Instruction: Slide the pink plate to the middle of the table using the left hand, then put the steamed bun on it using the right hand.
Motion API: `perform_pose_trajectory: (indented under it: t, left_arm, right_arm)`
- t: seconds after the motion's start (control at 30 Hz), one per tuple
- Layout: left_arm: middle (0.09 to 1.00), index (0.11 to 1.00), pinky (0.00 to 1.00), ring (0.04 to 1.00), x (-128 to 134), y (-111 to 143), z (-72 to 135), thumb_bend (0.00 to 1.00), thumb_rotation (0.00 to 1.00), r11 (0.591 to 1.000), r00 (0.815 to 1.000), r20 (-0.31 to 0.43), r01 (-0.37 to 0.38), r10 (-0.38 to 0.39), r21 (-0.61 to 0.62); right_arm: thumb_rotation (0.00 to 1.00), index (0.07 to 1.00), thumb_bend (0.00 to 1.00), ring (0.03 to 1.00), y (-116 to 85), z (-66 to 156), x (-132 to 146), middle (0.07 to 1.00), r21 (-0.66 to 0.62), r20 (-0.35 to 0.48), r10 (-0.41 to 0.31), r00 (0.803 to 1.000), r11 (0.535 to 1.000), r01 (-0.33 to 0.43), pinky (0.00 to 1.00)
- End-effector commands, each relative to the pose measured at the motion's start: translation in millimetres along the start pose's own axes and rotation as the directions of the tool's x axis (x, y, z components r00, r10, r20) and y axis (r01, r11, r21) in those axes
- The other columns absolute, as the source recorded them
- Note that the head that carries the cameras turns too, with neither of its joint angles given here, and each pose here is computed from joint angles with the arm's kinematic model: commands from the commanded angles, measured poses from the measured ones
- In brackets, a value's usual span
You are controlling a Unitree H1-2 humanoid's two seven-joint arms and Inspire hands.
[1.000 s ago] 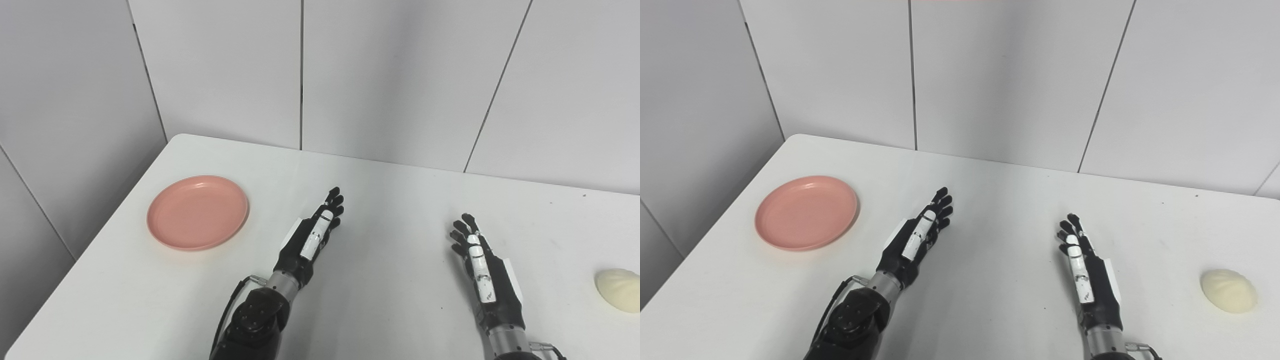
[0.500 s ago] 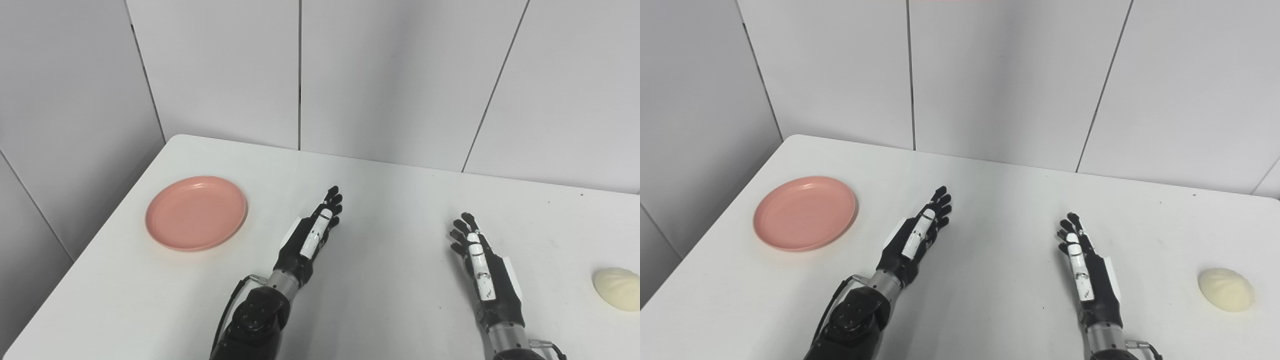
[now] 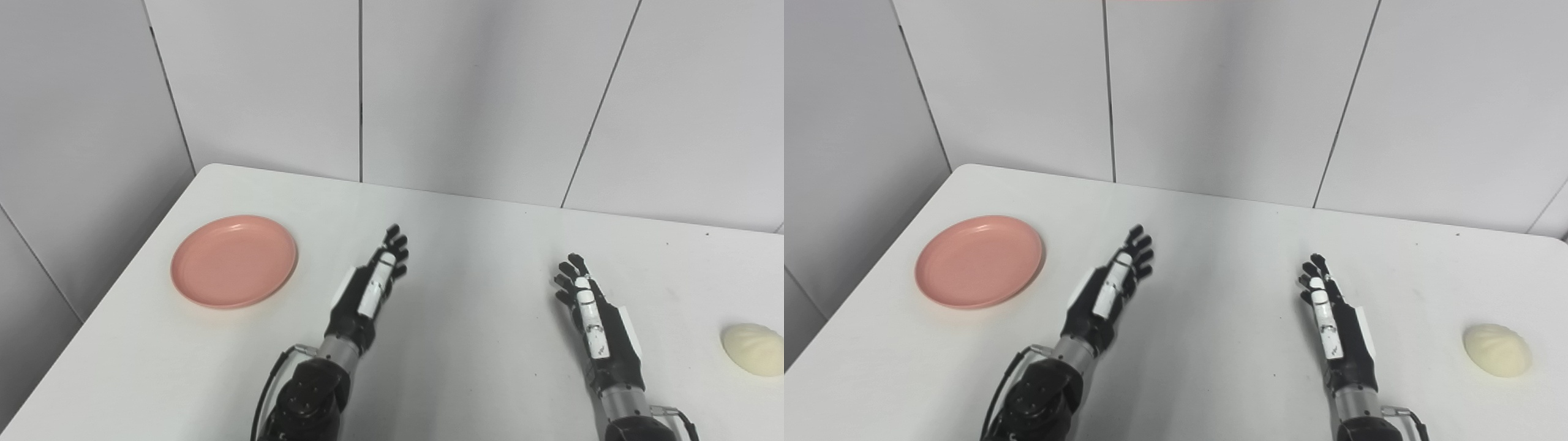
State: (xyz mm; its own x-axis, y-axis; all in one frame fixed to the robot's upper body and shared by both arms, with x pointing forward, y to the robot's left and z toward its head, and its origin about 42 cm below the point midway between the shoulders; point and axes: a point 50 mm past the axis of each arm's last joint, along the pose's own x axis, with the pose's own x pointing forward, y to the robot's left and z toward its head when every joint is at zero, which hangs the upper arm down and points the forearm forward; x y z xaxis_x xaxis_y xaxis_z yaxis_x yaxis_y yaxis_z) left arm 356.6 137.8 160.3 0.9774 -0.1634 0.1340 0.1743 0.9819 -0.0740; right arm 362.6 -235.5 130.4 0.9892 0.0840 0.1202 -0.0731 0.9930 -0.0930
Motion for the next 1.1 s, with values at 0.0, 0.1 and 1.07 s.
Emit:
perform_pose_trajectory:
  t: [0.0, 0.1, 1.07]
  left_arm:
    - [0.976, 0.989, 0.94, 0.958, 12, -3, 37, 0.44, 1.0, 1.0, 0.991, 0.132, -0.014, 0.013, 0.006]
    - [0.97, 0.98, 0.97, 0.954, 12, 0, 60, 0.44, 1.0, 0.998, 0.979, 0.194, -0.062, 0.063, -0.01]
    - [0.939, 0.944, 0.92, 0.921, -8, 100, 165, 0.44, 1.0, 0.859, 0.706, 0.491, -0.447, 0.511, -0.251]
  right_arm:
    - [1.0, 0.941, 0.19, 0.904, -6, -19, -12, 0.922, 0.002, -0.023, -0.01, 1.0, 1.0, 0.01, 0.91]
    - [1.0, 0.942, 0.19, 0.905, -9, -21, -11, 0.922, 0.003, -0.023, -0.009, 1.0, 1.0, 0.009, 0.91]
    - [1.0, 0.957, 0.19, 0.923, -25, -22, -10, 0.936, -0.012, -0.015, -0.002, 1.0, 1.0, 0.002, 0.94]
